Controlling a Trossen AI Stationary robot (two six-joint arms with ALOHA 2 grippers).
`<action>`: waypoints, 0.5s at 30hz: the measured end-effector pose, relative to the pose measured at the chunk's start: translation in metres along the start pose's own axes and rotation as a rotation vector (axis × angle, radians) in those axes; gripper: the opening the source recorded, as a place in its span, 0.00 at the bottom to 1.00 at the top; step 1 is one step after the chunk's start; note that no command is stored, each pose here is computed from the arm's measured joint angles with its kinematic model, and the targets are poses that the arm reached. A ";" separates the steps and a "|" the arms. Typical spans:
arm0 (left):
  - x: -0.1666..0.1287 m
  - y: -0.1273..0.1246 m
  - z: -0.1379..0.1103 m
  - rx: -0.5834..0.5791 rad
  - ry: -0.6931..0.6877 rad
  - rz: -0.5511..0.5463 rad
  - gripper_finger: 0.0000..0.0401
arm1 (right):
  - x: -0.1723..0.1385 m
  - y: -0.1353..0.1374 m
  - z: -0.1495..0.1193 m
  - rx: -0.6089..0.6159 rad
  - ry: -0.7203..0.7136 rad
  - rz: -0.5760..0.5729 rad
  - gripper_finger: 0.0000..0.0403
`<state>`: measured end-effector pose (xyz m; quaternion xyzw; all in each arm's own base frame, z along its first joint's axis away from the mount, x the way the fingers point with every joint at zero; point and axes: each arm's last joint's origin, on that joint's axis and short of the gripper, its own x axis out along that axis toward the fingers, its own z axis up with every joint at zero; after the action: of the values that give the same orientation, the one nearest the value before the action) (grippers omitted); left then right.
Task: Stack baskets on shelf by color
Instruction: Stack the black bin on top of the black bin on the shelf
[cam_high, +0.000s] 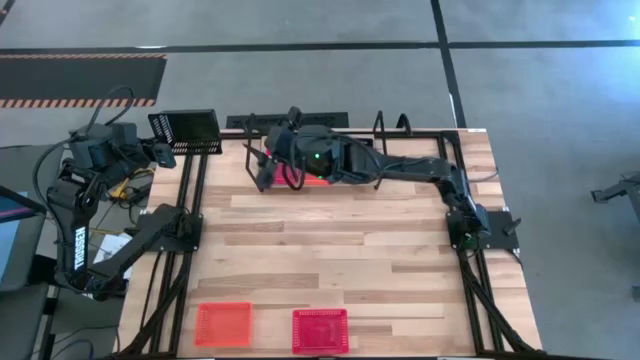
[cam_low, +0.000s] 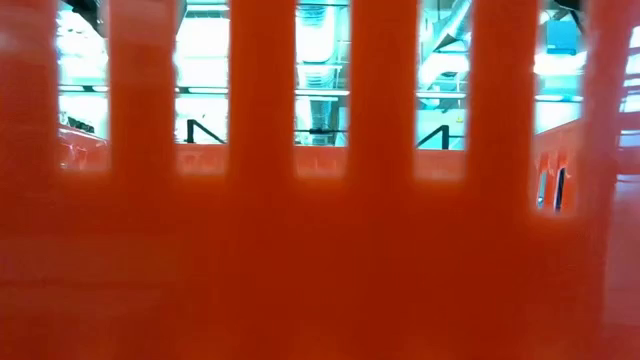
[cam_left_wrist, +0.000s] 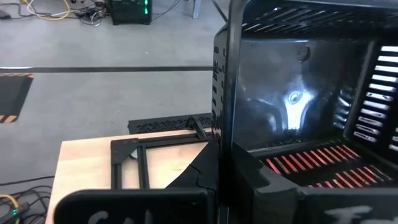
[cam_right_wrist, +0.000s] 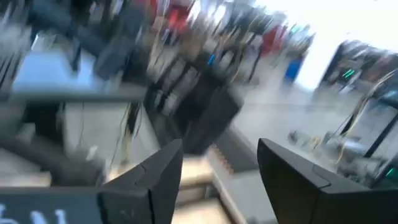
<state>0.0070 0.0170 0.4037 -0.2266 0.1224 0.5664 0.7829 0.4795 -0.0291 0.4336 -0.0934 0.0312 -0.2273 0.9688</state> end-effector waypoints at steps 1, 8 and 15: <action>0.000 0.000 0.000 0.005 0.001 -0.006 0.00 | 0.005 0.003 -0.001 0.019 -0.034 -0.033 0.58; 0.000 -0.001 0.003 0.022 -0.030 -0.022 0.00 | 0.024 0.002 -0.022 -0.003 -0.016 -0.119 0.59; 0.010 -0.004 0.011 0.023 -0.024 -0.054 0.00 | 0.020 0.005 -0.018 -0.021 -0.006 -0.103 0.56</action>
<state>0.0130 0.0299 0.4097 -0.2140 0.1131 0.5464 0.8018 0.4971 -0.0368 0.4144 -0.1059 0.0260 -0.2761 0.9549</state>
